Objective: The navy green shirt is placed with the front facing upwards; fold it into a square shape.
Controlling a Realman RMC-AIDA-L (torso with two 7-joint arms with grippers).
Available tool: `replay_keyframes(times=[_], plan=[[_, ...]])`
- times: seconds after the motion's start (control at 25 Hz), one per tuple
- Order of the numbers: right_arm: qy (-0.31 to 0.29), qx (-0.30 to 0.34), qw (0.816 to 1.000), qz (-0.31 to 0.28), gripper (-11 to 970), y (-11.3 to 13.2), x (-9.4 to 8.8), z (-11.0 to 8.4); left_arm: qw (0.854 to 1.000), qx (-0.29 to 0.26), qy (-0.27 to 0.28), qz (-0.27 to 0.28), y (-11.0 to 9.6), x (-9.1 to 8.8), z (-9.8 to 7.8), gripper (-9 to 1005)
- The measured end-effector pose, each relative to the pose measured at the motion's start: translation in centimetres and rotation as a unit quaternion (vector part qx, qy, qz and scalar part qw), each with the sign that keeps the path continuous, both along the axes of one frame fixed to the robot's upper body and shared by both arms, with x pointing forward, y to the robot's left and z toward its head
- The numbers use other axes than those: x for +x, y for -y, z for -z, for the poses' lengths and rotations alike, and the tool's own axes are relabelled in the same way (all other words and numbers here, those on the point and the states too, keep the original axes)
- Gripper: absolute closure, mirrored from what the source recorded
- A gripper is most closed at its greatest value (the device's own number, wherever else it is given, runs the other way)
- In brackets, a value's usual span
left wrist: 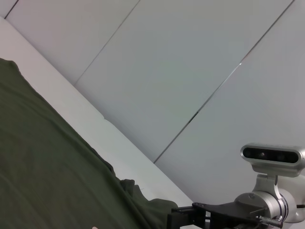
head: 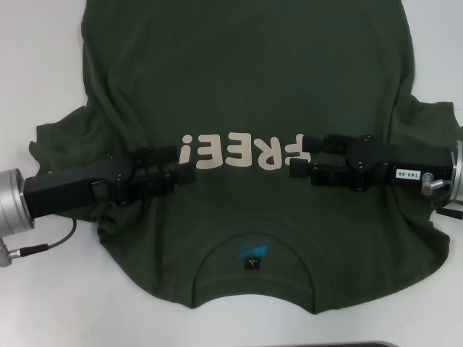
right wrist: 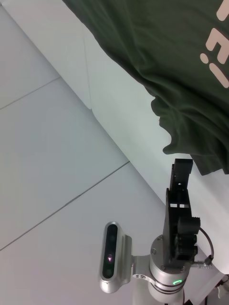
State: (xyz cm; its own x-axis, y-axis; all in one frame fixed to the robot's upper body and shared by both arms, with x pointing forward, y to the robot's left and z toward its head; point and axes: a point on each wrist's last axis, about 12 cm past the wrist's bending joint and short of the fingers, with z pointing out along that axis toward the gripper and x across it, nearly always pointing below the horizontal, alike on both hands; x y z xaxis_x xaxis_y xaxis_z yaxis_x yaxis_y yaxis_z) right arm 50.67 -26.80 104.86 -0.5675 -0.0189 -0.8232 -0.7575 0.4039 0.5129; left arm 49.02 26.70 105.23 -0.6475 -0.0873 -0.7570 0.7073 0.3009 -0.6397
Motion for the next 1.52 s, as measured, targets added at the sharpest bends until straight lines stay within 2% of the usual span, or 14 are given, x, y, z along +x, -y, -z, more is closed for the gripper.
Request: replay_keyframes(times=[1.0, 1.24, 1.52], plan=[[-0.002, 0.0, 1.0, 0.002, 136, -0.3, 0.0, 0.1, 1.0, 0.003, -0.001, -0.003, -0.1, 0.0, 0.1, 144], [-0.005, 0.002, 1.0, 0.003, 136, -0.3, 0.0, 0.2, 0.999, 0.028, -0.021, -0.038, -1.7, 0.7, 0.2, 149], [-0.006, 0.007, 1.0, 0.006, 136, -0.3, 0.0, 0.1, 0.995, 0.047, -0.039, -0.082, -4.1, 1.3, -0.9, 155]])
